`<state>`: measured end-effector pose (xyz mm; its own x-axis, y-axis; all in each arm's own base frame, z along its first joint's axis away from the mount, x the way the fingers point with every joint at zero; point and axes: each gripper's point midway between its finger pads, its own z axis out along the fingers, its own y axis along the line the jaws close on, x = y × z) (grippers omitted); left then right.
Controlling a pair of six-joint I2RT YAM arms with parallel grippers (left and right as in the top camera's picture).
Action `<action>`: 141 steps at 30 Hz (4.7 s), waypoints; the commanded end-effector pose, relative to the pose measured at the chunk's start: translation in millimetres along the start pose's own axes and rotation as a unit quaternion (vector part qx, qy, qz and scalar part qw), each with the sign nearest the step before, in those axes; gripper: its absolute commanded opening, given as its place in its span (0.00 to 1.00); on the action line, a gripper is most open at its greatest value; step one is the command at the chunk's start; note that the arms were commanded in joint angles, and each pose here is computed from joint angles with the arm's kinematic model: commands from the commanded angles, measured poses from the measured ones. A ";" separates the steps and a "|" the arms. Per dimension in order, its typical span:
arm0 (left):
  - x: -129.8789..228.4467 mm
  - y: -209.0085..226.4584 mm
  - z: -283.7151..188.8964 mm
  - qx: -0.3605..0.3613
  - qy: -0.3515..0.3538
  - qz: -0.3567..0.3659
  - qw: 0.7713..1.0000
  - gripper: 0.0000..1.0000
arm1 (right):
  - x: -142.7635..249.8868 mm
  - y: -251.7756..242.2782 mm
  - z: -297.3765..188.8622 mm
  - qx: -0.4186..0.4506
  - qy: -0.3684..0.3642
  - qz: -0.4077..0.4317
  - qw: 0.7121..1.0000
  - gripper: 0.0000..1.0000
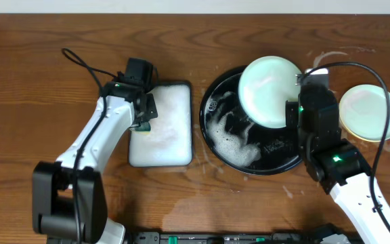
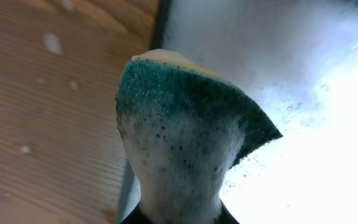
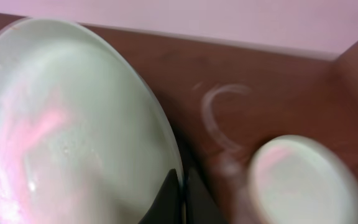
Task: Clean dirty plates on tray and stack at the side
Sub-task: 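Return the sponge to the foam tray with the left gripper, then lift the pale green plate with the right gripper and carry it right, then place the pale green plate onto the plate stack with the right gripper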
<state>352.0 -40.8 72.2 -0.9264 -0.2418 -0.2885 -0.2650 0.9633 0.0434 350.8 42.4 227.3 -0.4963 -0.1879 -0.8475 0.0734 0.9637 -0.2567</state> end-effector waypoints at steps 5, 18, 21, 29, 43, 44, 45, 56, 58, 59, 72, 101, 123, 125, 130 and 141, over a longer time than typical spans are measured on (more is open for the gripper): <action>20.1 -11.8 33.7 0.018 0.062 -0.002 0.998 0.08 | -45.3 -16.3 -22.9 0.119 -0.064 -0.211 0.968 0.01; 19.1 -12.5 34.8 0.019 0.060 -0.002 0.998 0.08 | -94.8 32.3 -66.3 0.124 -0.165 -0.340 0.917 0.01; 16.5 -14.4 36.3 0.023 0.053 -0.004 0.998 0.08 | -94.6 41.2 -70.2 0.114 -0.172 -0.344 0.916 0.01; 21.5 -38.5 41.3 0.093 0.060 -0.007 0.994 0.09 | -89.4 37.0 -67.8 0.131 -0.154 -0.344 0.917 0.01; 22.5 -38.2 42.0 0.093 0.061 -0.007 0.994 0.54 | -65.6 47.7 -48.7 0.112 -0.116 -0.344 0.925 0.01; 22.6 -38.2 42.1 0.093 0.061 -0.007 0.994 0.62 | -64.6 48.5 -46.6 0.112 -0.114 -0.342 0.926 0.01; 22.6 -38.2 42.1 0.093 0.061 -0.007 0.994 0.63 | -64.2 48.8 -45.9 0.112 -0.114 -0.341 0.926 0.01; 22.6 -38.2 42.1 0.093 0.061 -0.007 0.994 0.67 | -63.9 48.9 -45.7 0.112 -0.114 -0.338 0.927 0.01; 22.6 -38.2 42.1 0.093 0.061 -0.007 0.994 0.68 | -64.0 49.0 -45.7 0.112 -0.114 -0.338 0.927 0.01; 22.6 -38.2 42.1 0.093 0.061 -0.007 0.994 0.68 | -64.0 48.5 -45.5 0.112 -0.113 -0.338 0.927 0.01; 23.5 -37.7 42.0 0.092 0.063 -0.007 0.994 0.79 | -40.3 28.1 -17.9 0.081 -0.076 -0.187 0.976 0.01; 23.5 -37.8 42.1 0.092 0.062 -0.007 0.994 0.81 | 24.3 20.1 35.5 0.043 0.032 0.117 0.992 0.01; 23.5 -37.8 42.1 0.092 0.062 -0.007 0.994 0.81 | 211.6 -209.9 32.1 0.260 0.166 0.599 0.739 0.01; 23.5 -37.8 42.1 0.092 0.062 -0.007 0.994 0.81 | 213.2 -216.3 39.3 0.254 0.156 0.609 0.735 0.01; 23.5 -37.8 42.1 0.092 0.062 -0.007 0.994 0.81 | 216.8 -229.0 52.2 0.258 0.138 0.615 0.733 0.01; 23.5 -37.8 42.1 0.092 0.062 -0.007 0.994 0.81 | 259.9 -220.2 88.5 0.258 0.181 0.615 0.723 0.07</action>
<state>355.8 -79.8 27.1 -0.9492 -0.2589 -0.1788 -0.2351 0.9613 -0.1435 281.0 -235.1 32.0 0.0254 0.8902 -0.4549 0.9169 0.1605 0.3653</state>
